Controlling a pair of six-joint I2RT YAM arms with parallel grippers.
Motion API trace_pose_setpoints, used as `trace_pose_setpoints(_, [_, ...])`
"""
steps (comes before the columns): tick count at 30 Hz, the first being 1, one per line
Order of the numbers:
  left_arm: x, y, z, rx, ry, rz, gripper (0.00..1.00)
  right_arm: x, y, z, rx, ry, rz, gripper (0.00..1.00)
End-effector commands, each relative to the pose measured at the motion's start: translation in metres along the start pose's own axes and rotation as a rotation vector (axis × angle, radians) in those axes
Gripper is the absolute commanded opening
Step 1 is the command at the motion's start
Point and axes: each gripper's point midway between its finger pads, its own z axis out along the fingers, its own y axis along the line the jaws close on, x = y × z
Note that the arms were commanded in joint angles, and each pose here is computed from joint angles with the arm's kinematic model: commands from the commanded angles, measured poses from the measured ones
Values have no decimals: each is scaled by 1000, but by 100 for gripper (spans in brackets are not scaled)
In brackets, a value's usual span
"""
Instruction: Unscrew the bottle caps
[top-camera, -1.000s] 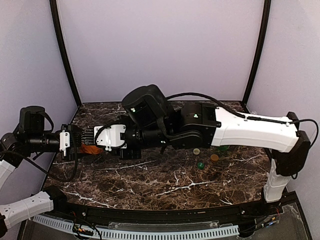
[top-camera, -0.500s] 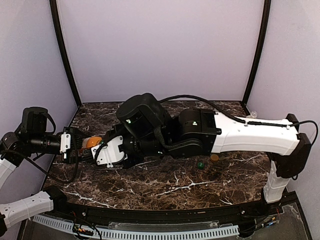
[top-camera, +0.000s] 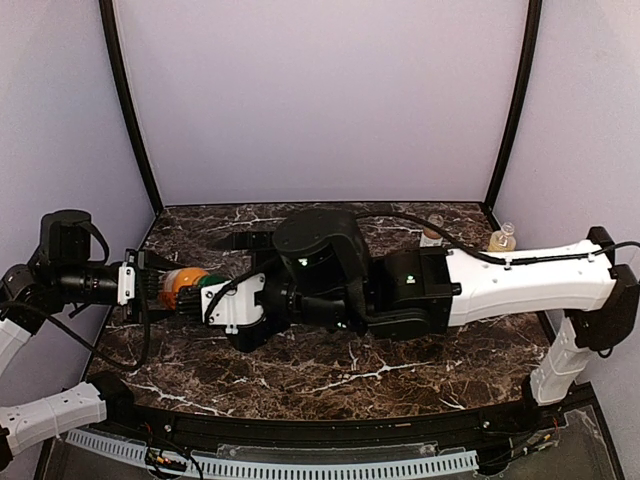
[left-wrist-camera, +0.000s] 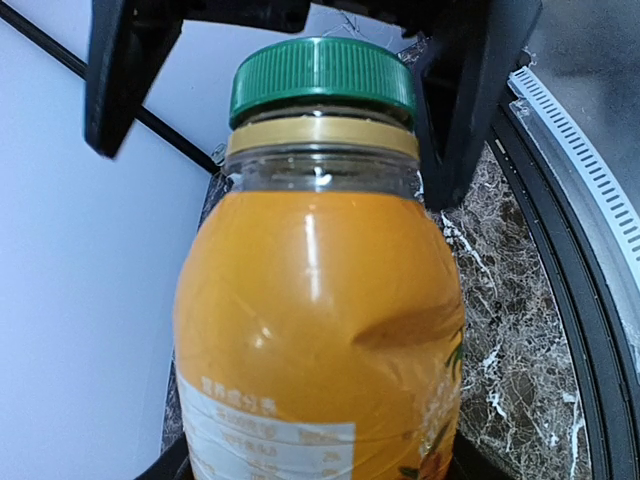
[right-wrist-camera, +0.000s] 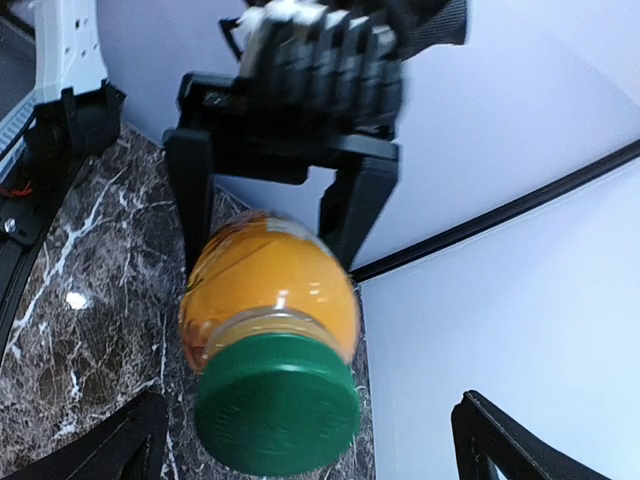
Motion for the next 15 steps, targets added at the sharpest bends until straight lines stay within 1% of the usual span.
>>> trace_pose_setpoints(1, [-9,13,-2,-48,-28,40,1,-34,-58,-41,155,-152,223,98])
trace_pose_setpoints(3, [-8,20,-1,-83,-22,48,1,-36,-61,-47,137,-179,309,99])
trace_pose_setpoints(6, [-5,39,1,-186,-11,91,1,-42,-68,-55,53,-261,510,99])
trace_pose_setpoints(9, [1,66,-3,-336,27,133,1,-44,-95,-60,-2,-340,806,99])
trace_pose_setpoints(10, [-1,74,-4,-381,24,158,1,-46,-101,-61,-32,-364,884,99])
trace_pose_setpoints(11, [2,81,-6,-415,46,164,1,-49,-106,-64,-55,-392,945,99])
trace_pose_setpoints(12, [2,87,-7,-445,46,177,1,-47,-115,-64,-42,-399,1023,99])
trace_pose_setpoints(13, [3,93,-9,-476,59,183,1,-37,-127,-62,5,-379,1118,99])
trace_pose_setpoints(15, [5,98,-10,-500,74,193,1,-5,-138,-53,105,-289,1333,99])
